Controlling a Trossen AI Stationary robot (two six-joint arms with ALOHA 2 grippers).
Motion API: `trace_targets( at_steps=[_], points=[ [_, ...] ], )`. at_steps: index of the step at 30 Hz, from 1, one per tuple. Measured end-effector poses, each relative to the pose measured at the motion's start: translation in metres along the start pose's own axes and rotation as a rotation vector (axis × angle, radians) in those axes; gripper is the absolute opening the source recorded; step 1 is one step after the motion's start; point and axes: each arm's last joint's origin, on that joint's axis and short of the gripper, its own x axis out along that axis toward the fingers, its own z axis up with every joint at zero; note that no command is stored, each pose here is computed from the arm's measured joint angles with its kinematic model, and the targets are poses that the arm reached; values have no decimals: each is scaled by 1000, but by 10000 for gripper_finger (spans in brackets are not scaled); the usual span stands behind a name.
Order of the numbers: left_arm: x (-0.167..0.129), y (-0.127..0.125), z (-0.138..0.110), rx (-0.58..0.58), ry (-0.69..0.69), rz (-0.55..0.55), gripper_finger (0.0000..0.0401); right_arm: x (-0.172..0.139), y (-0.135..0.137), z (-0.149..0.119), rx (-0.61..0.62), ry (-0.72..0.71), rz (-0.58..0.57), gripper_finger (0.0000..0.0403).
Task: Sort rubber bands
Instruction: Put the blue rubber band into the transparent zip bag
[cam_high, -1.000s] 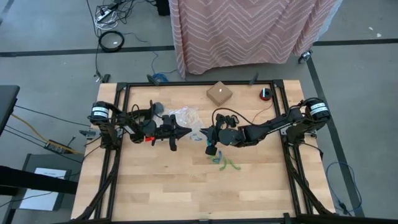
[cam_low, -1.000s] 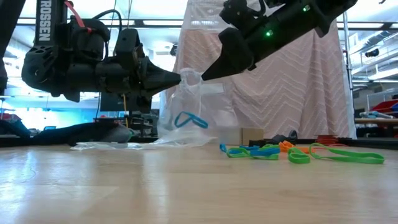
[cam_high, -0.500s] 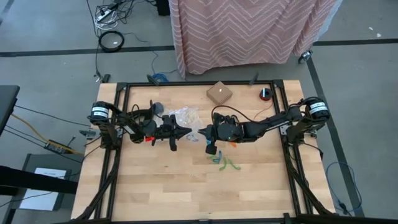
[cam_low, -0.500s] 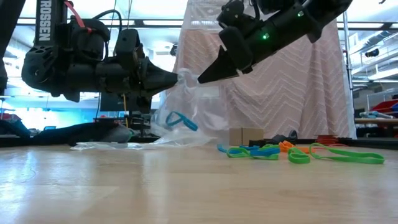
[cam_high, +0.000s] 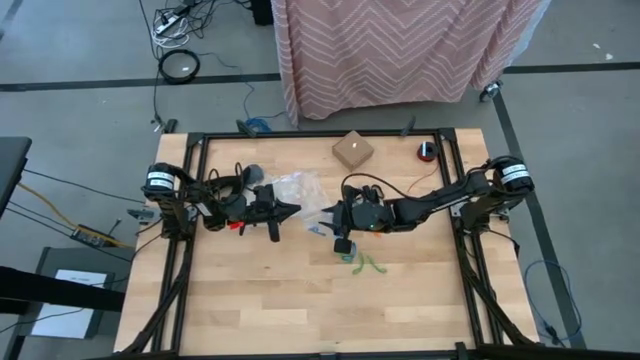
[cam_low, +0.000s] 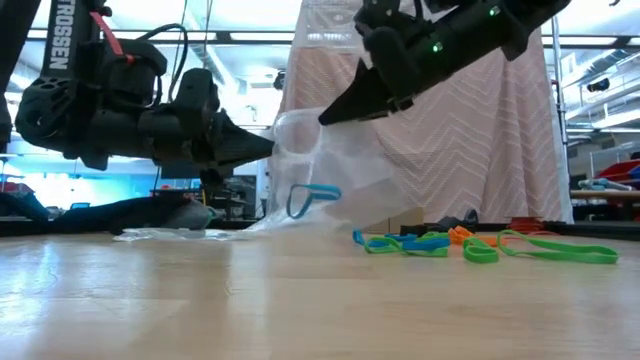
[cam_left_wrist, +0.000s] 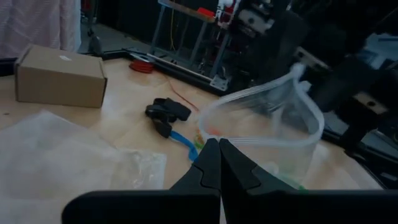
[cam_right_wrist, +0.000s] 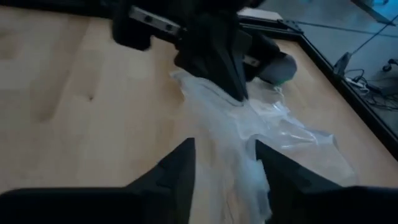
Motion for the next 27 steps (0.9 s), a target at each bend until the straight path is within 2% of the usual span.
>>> trace_targets(
  at_steps=[5,9,15,19,27],
  points=[
    [-1,1,-1,3,2,9,0,-18,7,8,-16,-4,0,186],
    [-1,1,-1,16,-1,20,0,-41,7,8,-2,81,-52,202],
    [-1,1,0,38,-4,20,0,-58,7,-8,207,257,-80,198],
    [-2,0,2,130,-9,15,0,-55,13,-16,239,310,-77,194],
    [-6,-2,8,268,-38,12,0,-31,24,-38,265,401,-79,192]
  ],
)
